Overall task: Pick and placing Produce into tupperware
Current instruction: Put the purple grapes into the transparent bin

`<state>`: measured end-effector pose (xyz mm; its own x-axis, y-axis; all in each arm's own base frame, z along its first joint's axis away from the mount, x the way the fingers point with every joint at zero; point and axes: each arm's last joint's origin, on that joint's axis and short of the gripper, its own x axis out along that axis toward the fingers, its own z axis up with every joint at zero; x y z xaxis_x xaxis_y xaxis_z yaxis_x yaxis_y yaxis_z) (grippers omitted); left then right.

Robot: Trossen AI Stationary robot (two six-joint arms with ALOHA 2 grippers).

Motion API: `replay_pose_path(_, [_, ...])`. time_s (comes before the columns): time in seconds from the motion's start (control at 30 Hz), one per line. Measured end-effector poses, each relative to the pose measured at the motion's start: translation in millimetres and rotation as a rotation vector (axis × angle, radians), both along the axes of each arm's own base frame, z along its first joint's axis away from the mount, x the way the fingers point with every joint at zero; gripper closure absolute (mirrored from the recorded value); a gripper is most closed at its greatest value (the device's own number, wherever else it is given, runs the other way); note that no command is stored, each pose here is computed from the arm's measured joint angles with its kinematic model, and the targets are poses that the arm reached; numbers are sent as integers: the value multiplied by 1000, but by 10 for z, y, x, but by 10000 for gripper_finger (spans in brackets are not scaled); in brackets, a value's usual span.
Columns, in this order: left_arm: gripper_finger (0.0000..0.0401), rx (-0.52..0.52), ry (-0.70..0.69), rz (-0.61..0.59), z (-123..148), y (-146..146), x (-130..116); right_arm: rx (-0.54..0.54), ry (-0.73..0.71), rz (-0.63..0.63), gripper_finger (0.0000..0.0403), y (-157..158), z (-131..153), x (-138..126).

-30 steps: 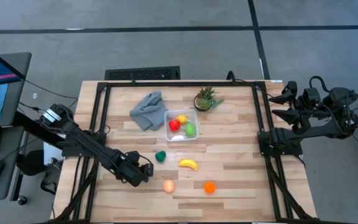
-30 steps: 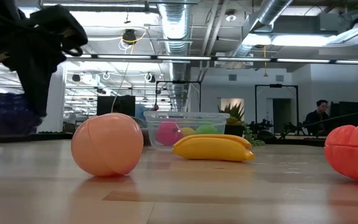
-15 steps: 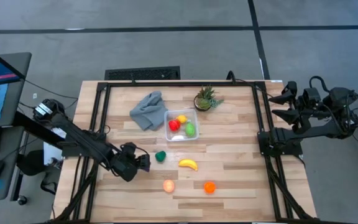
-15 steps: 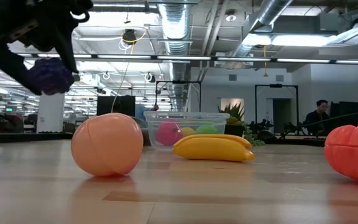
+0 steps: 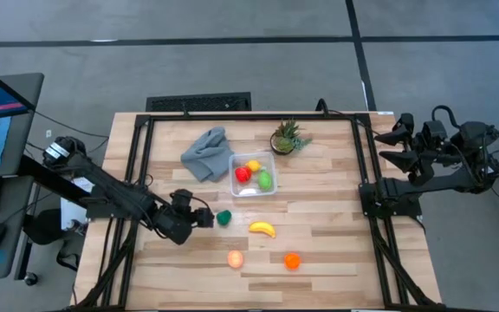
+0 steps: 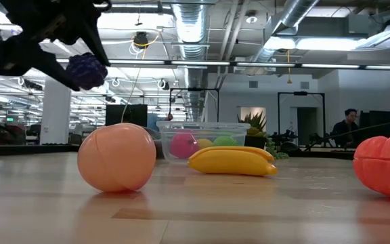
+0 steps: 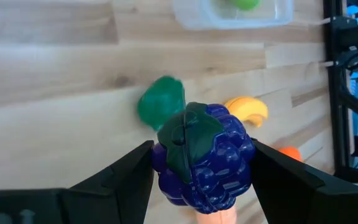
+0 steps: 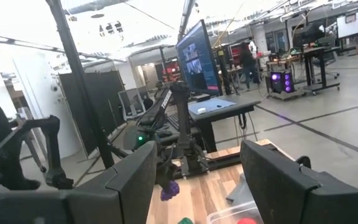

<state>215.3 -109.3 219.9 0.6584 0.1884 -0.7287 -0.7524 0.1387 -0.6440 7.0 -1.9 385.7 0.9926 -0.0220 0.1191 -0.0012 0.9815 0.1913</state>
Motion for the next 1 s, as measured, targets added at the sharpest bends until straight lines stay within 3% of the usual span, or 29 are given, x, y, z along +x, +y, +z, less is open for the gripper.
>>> replay_pose_path(0.4, [172,267,-31,-60,291,263,175,107,-7,-23,147,-10,3,0])
replay_pose_path(1.0, [172,787,61,-236,574,798,399,212,-8,-28,147,-15,-2,2])
